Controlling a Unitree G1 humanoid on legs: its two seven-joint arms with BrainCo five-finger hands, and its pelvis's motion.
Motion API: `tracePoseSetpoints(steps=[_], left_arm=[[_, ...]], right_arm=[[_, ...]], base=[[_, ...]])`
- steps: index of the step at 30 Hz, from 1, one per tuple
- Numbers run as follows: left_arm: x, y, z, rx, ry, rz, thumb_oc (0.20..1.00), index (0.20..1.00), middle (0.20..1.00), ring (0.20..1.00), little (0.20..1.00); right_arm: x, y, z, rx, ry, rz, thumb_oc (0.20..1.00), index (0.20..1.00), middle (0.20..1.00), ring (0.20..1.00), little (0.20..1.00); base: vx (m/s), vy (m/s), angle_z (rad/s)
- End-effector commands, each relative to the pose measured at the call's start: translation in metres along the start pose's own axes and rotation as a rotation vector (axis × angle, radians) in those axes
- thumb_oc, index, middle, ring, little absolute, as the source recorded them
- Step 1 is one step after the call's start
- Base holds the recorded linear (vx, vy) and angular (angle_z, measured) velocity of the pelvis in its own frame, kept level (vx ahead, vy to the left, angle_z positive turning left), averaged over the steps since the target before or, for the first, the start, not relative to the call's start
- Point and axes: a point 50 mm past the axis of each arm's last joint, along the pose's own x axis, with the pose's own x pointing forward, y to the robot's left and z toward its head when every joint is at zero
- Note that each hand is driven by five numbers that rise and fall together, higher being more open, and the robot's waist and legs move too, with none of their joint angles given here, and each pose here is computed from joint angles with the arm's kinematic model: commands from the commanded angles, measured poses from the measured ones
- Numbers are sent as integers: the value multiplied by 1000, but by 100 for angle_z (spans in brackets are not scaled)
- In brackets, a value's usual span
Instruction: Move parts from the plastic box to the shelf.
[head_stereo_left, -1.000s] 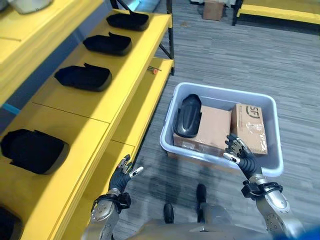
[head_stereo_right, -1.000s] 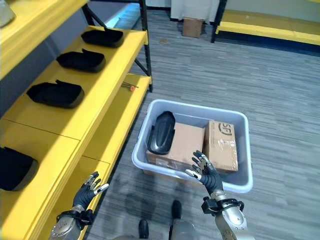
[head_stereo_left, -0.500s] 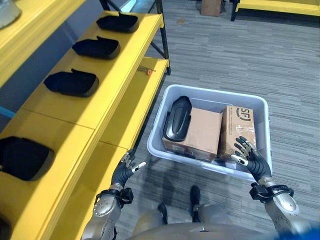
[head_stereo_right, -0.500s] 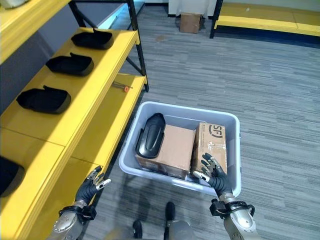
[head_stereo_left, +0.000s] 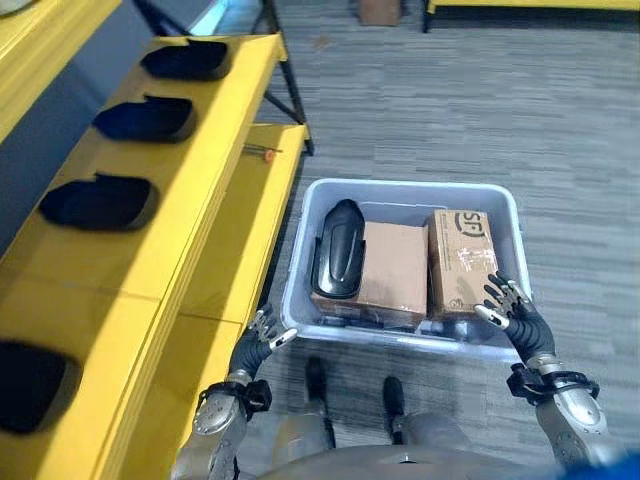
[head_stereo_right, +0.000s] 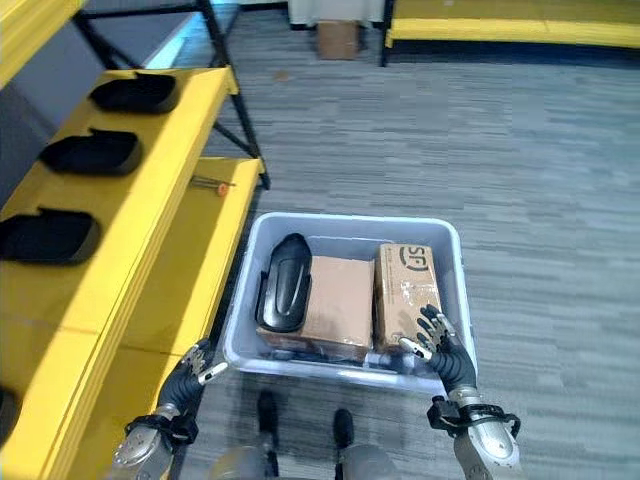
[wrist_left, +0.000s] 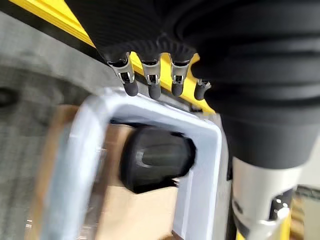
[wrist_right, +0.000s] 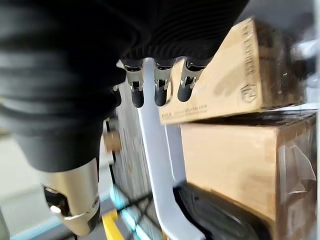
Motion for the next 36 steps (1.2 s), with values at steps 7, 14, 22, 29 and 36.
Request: tracePoseSetpoints(steps=[7,14,22,29,36], left_arm=[[-9,30,29,87,-115,76,1000,1000,1000,1000,1000],[-3,25,42,91,-165,63,1000,1000,1000,1000,1000],[19,-2,115,86,-480,14,1000,1000,1000,1000,1000],[26,-33,175,105,-761,-13,1000,1000,1000,1000,1000],[34,-63,206,155,-891,-54,1000,1000,1000,1000,1000]], right_arm=[[3,18,12,21,-66,100,1000,1000,1000,1000,1000],[9,23,24,-12,-114,118,1000,1000,1000,1000,1000],[25,56,58,43,-281,246,1000,1000,1000,1000,1000],[23,63,82,113,-413,274,1000,1000,1000,1000,1000],[21,57,92,140,-479,235,1000,1000,1000,1000,1000]], base=[[73,78,-4],[9,4,1],[-139,-22,-8],[-14,-7,-22],[-14,-2,-13]])
